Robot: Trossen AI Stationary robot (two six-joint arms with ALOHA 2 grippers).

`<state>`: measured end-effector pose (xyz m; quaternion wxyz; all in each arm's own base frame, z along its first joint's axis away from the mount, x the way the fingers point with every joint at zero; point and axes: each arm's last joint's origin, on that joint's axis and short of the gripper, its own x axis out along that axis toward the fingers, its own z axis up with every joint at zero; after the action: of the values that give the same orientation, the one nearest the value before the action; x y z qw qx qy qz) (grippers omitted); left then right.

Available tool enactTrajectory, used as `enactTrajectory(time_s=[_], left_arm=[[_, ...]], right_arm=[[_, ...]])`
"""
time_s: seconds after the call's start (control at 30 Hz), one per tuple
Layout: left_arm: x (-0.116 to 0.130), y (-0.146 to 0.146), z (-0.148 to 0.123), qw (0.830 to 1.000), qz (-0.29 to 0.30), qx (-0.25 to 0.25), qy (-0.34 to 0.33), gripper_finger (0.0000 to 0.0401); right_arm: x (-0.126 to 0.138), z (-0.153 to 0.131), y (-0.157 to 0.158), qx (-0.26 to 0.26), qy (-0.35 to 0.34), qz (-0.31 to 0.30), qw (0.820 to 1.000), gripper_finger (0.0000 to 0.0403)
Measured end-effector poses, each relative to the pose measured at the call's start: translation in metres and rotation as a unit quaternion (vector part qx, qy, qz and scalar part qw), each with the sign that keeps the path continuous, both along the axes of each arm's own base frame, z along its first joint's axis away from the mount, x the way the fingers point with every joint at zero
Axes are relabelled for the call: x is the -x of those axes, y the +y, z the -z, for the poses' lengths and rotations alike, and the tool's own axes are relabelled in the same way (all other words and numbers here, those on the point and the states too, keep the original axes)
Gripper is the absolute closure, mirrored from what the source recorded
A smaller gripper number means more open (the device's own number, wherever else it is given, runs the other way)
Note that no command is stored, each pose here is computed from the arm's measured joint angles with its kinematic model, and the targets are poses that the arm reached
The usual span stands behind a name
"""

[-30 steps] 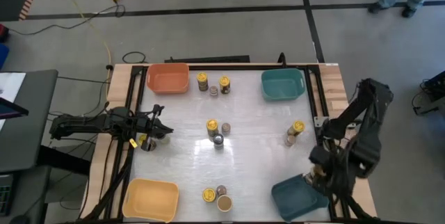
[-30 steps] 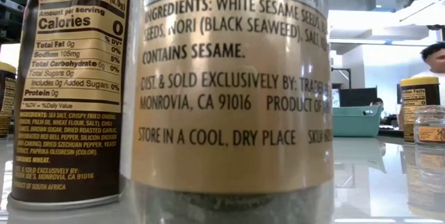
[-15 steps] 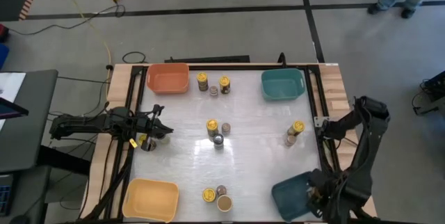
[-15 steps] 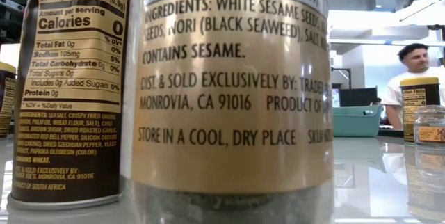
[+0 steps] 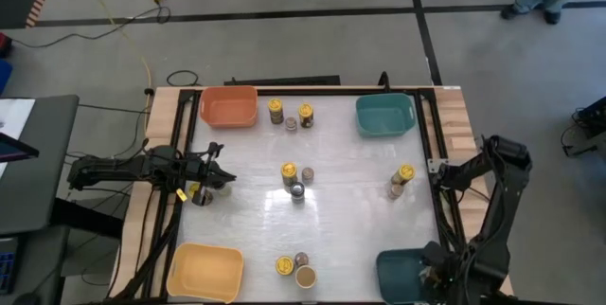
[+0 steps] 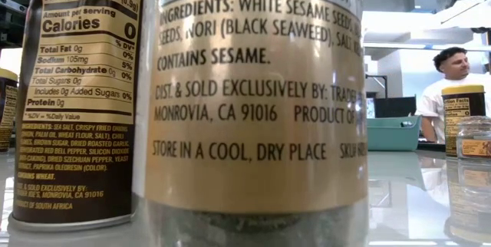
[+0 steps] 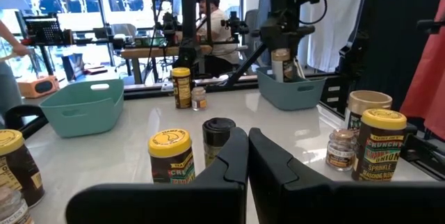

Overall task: Sort spices by type
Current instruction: Put the top gold seasoning bottle into the bottom teal dark blue bin

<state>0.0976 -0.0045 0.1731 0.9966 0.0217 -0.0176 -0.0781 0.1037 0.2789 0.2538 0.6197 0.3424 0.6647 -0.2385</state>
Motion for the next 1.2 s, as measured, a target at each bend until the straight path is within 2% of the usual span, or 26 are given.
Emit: enactTrajectory(time_s=[0.23,0.4,0.6,1.0,1.2], left_arm=[[0.0,0.0,0.0,1.0,0.0,0.0,0.0,0.0401],[0.0,0.0,0.0,1.0,0.0,0.0,0.0,0.0401],[0.0,0.0,0.0,1.0,0.0,0.0,0.0,0.0401],[0.0,0.0,0.0,1.0,0.0,0.0,0.0,0.0401],[0.0,0.0,0.0,1.0,0.0,0.0,0.0,0.0401]], right_arm=[[0.002,-0.007,-0.017,0.049,-0.005,-0.05,0.998,0.0112],[-0.008,-0.004,-0.018,0.057,-0.021,-0.124,0.99,0.0112],[-0.018,0.0,-0.02,0.064,-0.024,-0.186,0.98,0.0112],[-0.02,0.012,-0.014,0.067,-0.024,-0.207,0.976,0.0112],[-0.021,0.012,-0.013,0.061,-0.028,-0.207,0.976,0.008]])
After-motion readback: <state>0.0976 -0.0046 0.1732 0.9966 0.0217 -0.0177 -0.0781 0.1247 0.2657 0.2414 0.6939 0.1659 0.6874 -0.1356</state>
